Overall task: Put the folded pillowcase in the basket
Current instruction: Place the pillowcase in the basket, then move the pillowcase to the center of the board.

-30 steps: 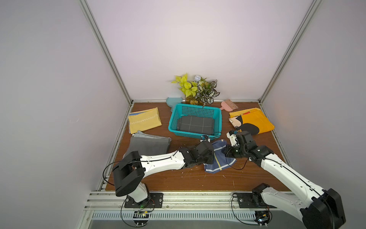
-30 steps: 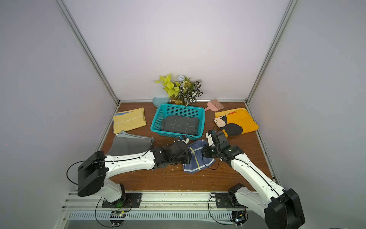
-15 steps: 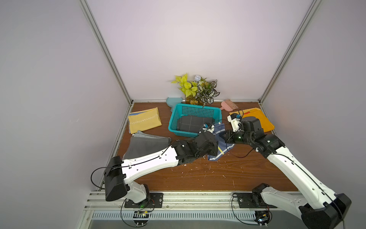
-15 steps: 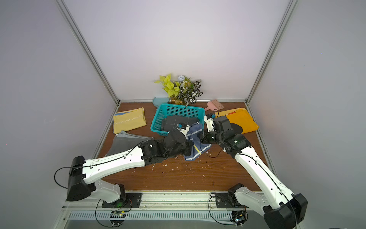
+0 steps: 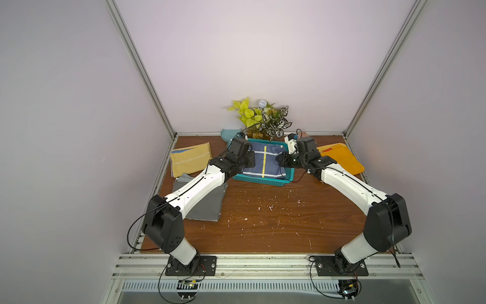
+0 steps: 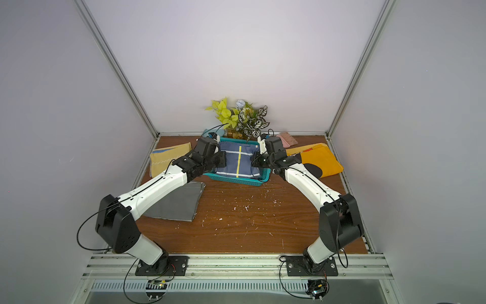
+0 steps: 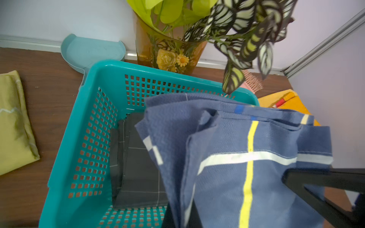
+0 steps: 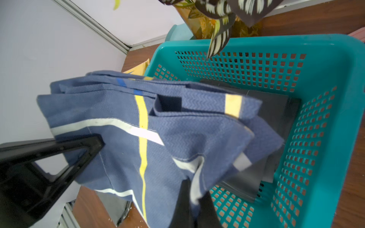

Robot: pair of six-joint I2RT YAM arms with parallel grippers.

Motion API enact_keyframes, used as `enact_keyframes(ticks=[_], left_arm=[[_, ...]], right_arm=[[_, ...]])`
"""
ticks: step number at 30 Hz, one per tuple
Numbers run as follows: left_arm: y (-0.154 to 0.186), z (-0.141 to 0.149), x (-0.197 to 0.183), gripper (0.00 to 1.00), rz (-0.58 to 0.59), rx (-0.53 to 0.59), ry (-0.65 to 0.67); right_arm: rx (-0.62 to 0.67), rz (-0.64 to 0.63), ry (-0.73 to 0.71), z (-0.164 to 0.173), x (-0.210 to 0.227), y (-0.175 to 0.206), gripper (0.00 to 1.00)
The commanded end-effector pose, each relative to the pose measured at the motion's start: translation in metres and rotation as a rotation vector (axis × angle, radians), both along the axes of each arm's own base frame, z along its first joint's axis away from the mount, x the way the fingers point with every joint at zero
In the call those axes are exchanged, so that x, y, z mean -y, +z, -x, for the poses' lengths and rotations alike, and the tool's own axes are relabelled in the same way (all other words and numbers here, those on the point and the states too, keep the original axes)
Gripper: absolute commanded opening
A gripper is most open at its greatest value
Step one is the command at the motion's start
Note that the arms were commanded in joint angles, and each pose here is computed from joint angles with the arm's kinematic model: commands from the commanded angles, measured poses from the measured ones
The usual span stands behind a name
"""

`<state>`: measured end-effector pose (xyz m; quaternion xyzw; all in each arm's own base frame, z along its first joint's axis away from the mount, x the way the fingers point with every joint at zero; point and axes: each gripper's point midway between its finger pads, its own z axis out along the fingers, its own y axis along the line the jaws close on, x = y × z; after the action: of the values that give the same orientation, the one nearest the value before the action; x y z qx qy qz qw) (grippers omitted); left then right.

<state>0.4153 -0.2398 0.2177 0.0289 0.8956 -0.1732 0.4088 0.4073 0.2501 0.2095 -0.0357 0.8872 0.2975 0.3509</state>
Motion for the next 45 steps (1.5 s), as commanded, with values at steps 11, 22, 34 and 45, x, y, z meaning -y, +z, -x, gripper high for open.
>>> enact_keyframes(ticks=[11,22,34,45], left_arm=[[-0.068,-0.052,-0.013,0.0,-0.102,-0.056,0.014],[-0.081,-0.068,-0.032,0.0,-0.139,-0.054,0.055],[-0.021,-0.063,-0.046,1.0,-0.109,0.064,0.113],[-0.003,-0.001,-0.031,1.0,0.129,0.082,0.022]], right_arm=[[0.072,0.03,-0.092,-0.046,0.012,-0.014,0.05],[0.047,0.036,-0.127,-0.053,0.017,-0.035,0.14],[0.22,0.112,-0.199,-0.028,0.056,0.036,0.87],[-0.201,0.316,-0.501,-0.016,0.225,-0.093,0.99]])
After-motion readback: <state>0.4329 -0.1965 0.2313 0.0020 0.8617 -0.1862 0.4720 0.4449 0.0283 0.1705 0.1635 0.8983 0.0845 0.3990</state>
